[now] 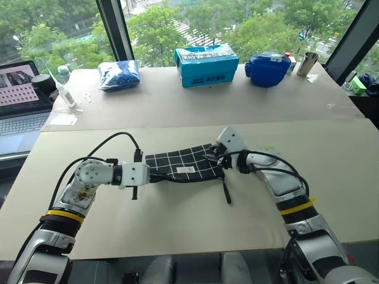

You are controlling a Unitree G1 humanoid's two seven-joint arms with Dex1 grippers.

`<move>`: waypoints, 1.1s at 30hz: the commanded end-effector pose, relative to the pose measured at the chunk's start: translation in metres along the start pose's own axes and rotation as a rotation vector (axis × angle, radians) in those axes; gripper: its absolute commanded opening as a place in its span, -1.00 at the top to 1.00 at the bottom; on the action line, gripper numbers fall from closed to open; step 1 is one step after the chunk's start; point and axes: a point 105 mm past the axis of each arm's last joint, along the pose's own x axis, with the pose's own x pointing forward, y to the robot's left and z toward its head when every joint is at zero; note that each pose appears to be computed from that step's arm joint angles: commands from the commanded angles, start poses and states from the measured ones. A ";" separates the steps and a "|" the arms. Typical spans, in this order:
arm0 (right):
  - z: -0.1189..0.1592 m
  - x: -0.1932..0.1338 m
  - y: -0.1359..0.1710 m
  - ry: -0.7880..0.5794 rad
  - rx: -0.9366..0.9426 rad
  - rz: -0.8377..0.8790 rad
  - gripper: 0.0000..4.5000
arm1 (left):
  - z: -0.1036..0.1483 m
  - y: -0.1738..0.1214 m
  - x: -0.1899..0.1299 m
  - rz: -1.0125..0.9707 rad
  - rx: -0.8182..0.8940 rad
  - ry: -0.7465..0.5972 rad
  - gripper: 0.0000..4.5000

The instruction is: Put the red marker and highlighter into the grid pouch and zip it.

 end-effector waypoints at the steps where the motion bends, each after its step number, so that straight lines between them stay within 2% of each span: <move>1: 0.055 -0.032 -0.023 -0.186 0.129 -0.018 -0.42 | -0.002 0.007 -0.013 0.069 -0.014 0.033 1.00; 5: 0.069 -0.070 -0.044 -0.234 0.123 -0.065 -0.42 | -0.001 0.023 -0.019 0.233 -0.152 -0.019 1.00; 8: 0.054 -0.079 -0.041 -0.167 0.097 -0.068 -0.42 | 0.002 0.041 -0.024 0.392 -0.294 -0.103 1.00; 16: 0.018 -0.051 -0.016 -0.054 0.105 -0.064 -0.42 | 0.004 0.025 -0.013 0.377 -0.390 -0.136 1.00; 19: 0.018 -0.041 -0.020 -0.053 0.123 -0.108 -0.42 | 0.003 0.023 -0.012 0.366 -0.389 -0.128 1.00; 23: 0.024 -0.029 -0.008 -0.067 0.139 -0.074 -0.42 | 0.004 0.023 -0.011 0.363 -0.391 -0.130 1.00; 33: 0.014 -0.007 0.010 -0.024 0.175 -0.062 -0.42 | 0.012 0.033 -0.009 0.407 -0.412 -0.179 1.00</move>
